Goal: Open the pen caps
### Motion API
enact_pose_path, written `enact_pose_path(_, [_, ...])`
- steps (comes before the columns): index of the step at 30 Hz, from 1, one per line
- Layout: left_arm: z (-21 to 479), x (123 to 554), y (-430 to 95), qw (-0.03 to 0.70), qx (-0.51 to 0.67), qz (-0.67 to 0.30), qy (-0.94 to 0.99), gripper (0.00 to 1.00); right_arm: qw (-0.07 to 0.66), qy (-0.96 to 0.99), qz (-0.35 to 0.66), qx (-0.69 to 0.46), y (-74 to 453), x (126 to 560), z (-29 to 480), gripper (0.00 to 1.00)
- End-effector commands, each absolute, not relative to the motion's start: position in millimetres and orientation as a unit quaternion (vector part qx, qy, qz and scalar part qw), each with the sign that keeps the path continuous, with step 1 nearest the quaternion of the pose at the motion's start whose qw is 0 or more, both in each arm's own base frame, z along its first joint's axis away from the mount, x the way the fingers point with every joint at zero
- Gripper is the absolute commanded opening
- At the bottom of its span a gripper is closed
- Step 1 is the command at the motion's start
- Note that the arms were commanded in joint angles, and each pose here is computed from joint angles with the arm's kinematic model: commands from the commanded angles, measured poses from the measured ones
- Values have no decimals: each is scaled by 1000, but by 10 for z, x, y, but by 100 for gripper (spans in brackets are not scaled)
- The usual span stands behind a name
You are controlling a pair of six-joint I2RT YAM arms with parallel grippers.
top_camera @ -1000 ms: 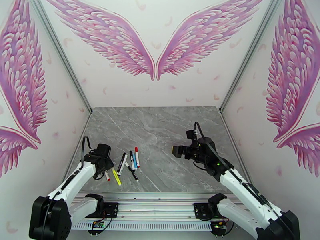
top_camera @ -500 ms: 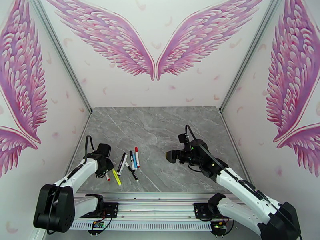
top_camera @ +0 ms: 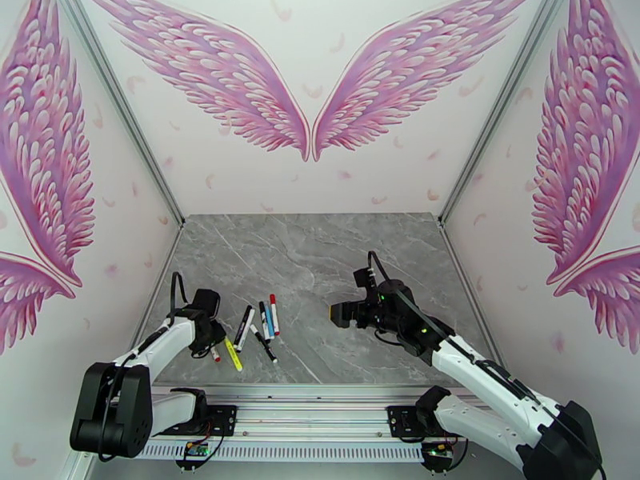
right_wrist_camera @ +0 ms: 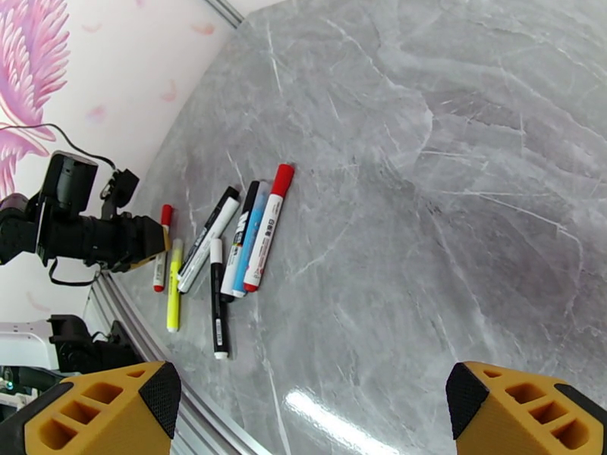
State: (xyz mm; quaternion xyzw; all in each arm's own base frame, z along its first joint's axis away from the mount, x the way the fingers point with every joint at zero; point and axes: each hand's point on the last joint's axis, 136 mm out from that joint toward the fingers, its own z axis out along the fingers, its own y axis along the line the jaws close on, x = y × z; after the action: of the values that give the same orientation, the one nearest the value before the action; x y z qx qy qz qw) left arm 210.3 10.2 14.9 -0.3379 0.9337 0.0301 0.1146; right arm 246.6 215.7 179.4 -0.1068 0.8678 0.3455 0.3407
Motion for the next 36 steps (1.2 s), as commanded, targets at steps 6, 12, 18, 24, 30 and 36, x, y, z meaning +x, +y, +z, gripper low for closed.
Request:
enact_pose_path(6, [66,2123,77,121,-339,9,933,34,351,863,351,-97,2198,2503,1859,99])
enact_pose_path(12, [49,2118,122,126,-347,12,929,29,351,862,353,-96,2204,2481,1864,99])
enact_pose_path(18, [128,2201,107,149,-348,-5,926,22,352,860,357,-93,2212,2479,1901,99])
enact_pose_path(24, [476,2375,56,211,-323,-31,922,16,342,854,380,-95,2284,2447,1957,99])
enact_pose_path(30, [974,2564,-151,278,-265,-58,921,15,293,849,432,-82,2465,2402,2064,99])
enact_pose_path(36, [1507,2824,-964,337,-125,-161,919,15,256,838,477,-71,2615,2376,2289,96])
